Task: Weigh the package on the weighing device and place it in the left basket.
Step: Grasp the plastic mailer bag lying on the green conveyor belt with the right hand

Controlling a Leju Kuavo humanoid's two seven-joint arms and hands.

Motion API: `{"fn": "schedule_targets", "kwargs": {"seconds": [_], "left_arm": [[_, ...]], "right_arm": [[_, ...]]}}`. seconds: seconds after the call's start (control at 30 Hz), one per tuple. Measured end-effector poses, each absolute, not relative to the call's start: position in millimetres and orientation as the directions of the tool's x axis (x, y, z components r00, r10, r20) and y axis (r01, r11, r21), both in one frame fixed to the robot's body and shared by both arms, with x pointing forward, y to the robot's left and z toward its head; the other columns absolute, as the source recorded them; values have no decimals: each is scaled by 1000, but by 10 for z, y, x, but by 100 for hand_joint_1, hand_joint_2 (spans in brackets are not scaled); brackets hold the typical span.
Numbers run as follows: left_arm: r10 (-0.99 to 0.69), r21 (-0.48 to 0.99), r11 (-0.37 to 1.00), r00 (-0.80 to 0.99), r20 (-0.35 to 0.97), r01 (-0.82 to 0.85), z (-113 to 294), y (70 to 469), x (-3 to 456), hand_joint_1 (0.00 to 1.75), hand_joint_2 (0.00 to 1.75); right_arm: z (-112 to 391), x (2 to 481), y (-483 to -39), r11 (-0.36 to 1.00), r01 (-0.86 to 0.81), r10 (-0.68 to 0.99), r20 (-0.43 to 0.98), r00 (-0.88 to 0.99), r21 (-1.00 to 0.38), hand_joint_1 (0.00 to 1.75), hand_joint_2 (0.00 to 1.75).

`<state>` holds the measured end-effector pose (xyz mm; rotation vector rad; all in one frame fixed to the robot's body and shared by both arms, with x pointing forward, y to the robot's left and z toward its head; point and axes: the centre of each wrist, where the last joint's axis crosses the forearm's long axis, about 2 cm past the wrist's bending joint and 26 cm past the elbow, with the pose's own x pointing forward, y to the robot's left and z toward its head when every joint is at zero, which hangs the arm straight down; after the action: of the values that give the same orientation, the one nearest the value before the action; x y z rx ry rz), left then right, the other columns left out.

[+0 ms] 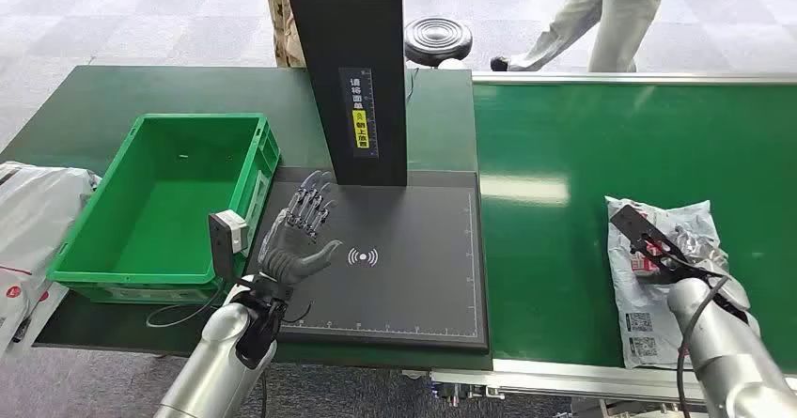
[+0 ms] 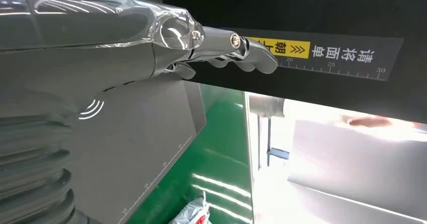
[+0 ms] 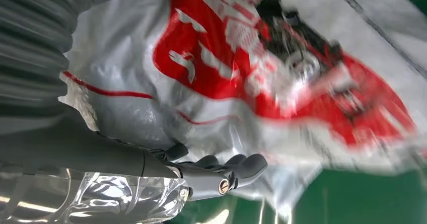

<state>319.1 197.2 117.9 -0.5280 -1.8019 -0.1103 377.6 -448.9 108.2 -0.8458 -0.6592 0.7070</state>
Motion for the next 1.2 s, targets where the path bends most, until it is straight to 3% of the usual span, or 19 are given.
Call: {"fn": "schedule_targets", "kwargs": {"seconds": [0.03,0.17,0.5,0.77,0.97,1.2], "left_arm": [[295,-194,892,-202,934,408,1179,1971,3194,0,175],[295,-193,889,-198,935,415,1178,1967,3213,0,175],[290,-192,889,-185,939,415,1145,1965,3217,0,175],[282,-188,890,-178,943,415,1143,1956,3214,0,175],[279,-192,900,-181,943,391,1112,1976,3180,0,175],[242,-162,952,-311,919,261,1144,2018,3128,0,175]], "right_arm": [[1059,3754,-4502,471,-297,771,223,597,-830,0,175],[926,3616,-4580,467,-361,770,170,616,-807,172,175],[877,3539,-4621,468,-363,761,159,630,-806,175,175],[895,3517,-4594,428,-260,760,189,622,-865,175,175],[911,3450,-4515,435,-43,776,350,524,-899,175,175],[1246,3435,-4307,464,348,830,537,150,-815,175,175]]}}
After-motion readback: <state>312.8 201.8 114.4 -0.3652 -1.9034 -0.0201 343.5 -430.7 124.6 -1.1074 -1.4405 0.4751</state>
